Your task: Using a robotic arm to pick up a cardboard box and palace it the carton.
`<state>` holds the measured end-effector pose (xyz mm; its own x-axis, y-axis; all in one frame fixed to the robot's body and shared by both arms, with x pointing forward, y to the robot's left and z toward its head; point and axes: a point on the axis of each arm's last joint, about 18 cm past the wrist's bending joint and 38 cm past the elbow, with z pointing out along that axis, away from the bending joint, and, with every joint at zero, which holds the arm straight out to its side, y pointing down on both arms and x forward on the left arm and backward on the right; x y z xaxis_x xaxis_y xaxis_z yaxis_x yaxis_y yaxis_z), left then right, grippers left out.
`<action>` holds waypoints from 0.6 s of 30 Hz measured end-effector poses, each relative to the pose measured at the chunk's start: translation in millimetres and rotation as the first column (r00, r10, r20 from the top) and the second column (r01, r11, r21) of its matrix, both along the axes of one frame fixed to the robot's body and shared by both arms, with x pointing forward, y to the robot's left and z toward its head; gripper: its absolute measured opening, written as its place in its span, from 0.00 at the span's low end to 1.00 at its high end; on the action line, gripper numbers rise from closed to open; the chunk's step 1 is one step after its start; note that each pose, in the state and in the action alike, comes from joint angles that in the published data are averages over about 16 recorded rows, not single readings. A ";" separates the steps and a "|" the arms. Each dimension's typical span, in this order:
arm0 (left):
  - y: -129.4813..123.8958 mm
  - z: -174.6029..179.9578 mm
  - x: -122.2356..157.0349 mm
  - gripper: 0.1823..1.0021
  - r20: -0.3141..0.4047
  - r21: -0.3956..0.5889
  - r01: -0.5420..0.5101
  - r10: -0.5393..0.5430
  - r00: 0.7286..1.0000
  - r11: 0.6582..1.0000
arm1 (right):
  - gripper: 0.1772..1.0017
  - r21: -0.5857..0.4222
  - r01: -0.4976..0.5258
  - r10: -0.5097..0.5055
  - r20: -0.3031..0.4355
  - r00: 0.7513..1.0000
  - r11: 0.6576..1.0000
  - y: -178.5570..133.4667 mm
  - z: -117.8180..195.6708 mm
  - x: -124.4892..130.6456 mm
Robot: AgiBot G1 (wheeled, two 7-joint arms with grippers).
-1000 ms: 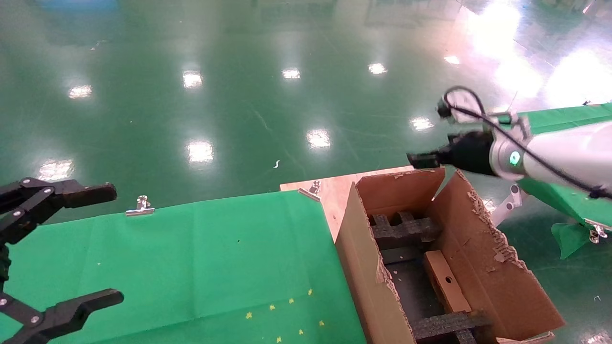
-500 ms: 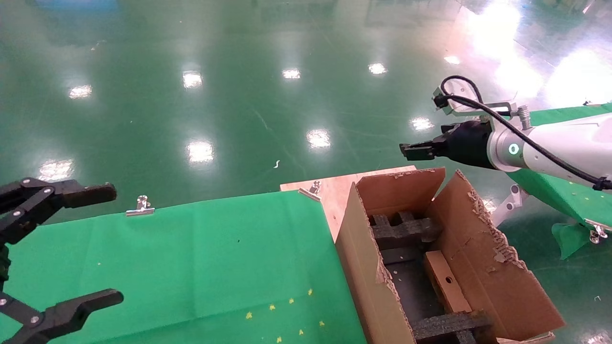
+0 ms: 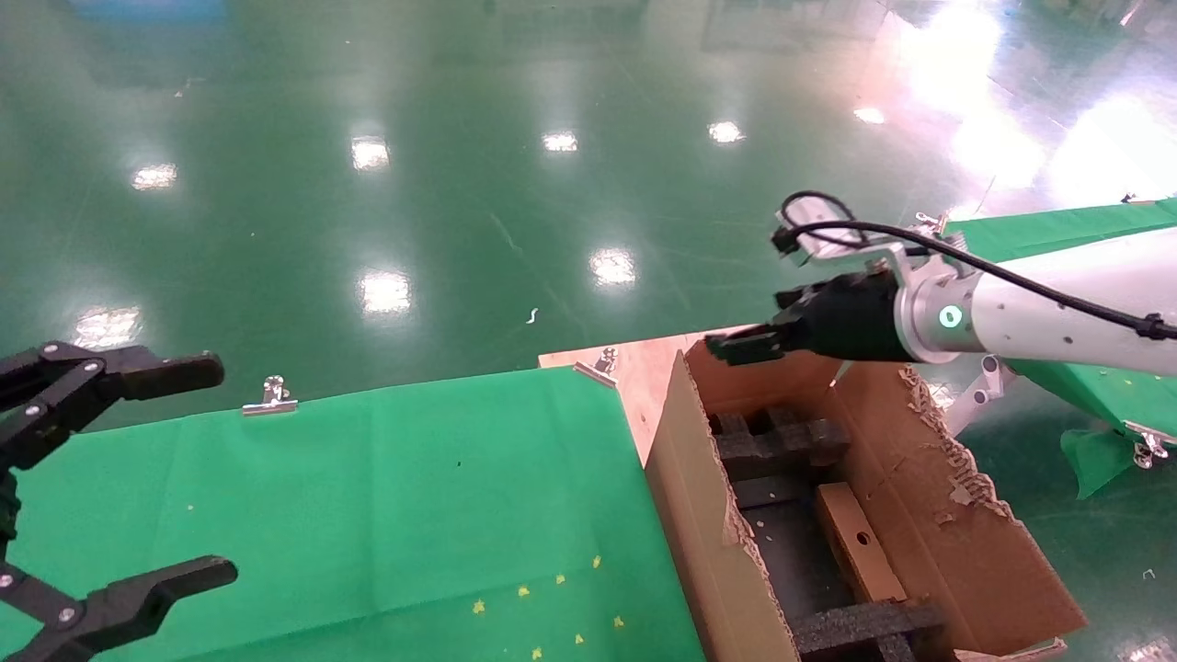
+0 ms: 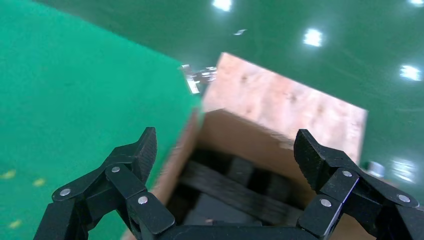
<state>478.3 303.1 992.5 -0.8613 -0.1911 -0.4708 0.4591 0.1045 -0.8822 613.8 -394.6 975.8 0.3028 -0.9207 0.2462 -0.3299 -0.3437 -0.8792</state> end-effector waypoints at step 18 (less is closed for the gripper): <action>0.0 0.0 0.0 1.00 0.000 0.000 0.000 0.000 1.000 1.000 | 1.00 0.066 -0.439 0.443 -0.043 0.896 0.896 61.8 -17.5 -34.5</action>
